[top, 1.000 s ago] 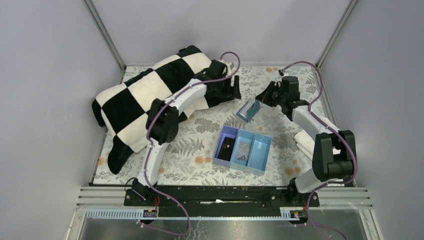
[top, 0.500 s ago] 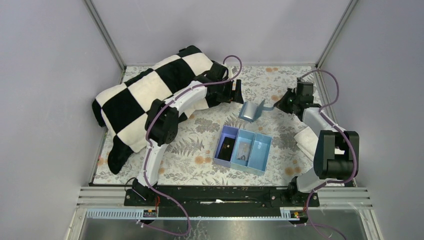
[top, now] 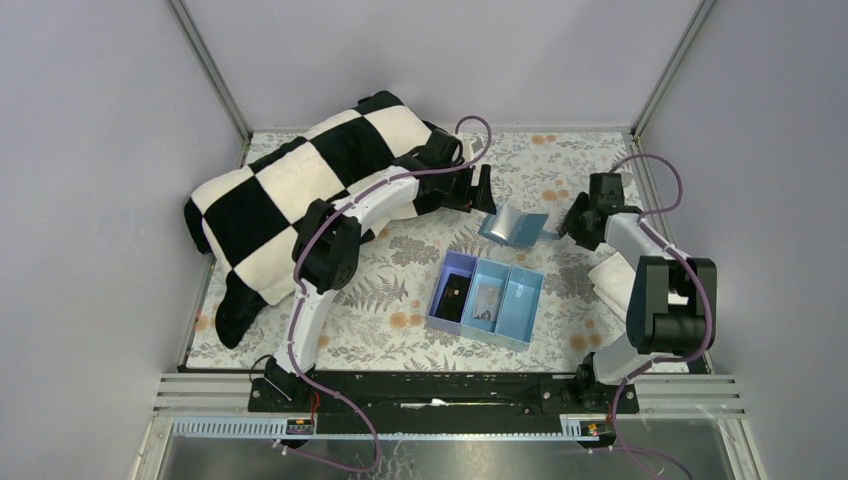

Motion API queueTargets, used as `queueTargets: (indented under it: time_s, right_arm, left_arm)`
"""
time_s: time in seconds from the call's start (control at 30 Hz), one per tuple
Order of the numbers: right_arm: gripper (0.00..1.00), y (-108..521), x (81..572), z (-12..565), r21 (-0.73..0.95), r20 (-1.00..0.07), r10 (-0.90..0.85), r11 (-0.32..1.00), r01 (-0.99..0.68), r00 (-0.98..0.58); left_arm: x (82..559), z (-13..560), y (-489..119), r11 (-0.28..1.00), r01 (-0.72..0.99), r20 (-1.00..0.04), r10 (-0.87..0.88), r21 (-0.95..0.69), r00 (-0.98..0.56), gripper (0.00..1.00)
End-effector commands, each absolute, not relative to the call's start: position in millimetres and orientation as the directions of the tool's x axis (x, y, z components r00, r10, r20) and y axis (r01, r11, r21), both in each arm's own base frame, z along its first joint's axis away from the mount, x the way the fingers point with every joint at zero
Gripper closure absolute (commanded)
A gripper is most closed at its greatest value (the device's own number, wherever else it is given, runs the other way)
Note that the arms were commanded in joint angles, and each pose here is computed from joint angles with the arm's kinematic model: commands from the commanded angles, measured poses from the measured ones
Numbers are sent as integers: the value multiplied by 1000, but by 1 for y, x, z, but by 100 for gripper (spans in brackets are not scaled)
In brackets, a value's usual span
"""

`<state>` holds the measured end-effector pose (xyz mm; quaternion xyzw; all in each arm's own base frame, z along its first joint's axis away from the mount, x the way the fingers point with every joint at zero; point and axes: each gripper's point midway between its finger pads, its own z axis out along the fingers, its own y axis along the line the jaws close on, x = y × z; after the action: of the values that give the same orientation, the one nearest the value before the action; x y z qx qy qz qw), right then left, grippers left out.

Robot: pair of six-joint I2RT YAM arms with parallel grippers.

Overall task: Take the credit cards out of the card holder
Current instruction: Open the card holder at the center of the board.

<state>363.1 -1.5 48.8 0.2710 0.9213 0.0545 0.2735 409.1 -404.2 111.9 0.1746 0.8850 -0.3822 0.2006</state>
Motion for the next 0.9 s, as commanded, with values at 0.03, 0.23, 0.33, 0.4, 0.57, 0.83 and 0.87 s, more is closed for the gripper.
queueTargets:
  time_s: [0.03,0.23,0.33,0.4,0.57,0.83,0.87]
  right_arm:
    - [41,-5,381,123,333,-625,544,834,439,-560]
    - [41,55,392,146,481,-592,547,829,285,-592]
    - [44,92,393,146,488,-587,497,847,210,-640]
    - [46,108,394,144,498,-581,483,847,183,-655]
    - [65,127,402,137,545,-543,488,824,156,-683]
    - [74,102,405,82,379,-518,435,889,258,-737]
    - [76,95,403,75,352,-512,430,895,275,-743]
  left_arm:
    - [407,150,-424,539,529,-553,134,-656,-822,14]
    - [411,143,-431,541,493,-526,106,-682,-844,14]
    - [411,140,-433,533,472,-513,81,-702,-854,15]
    - [411,138,-433,532,463,-506,73,-709,-859,15]
    - [414,135,-431,541,451,-499,65,-710,-864,15]
    - [411,141,-434,485,447,-486,50,-752,-872,15]
    - [411,139,-434,487,445,-484,52,-752,-874,16]
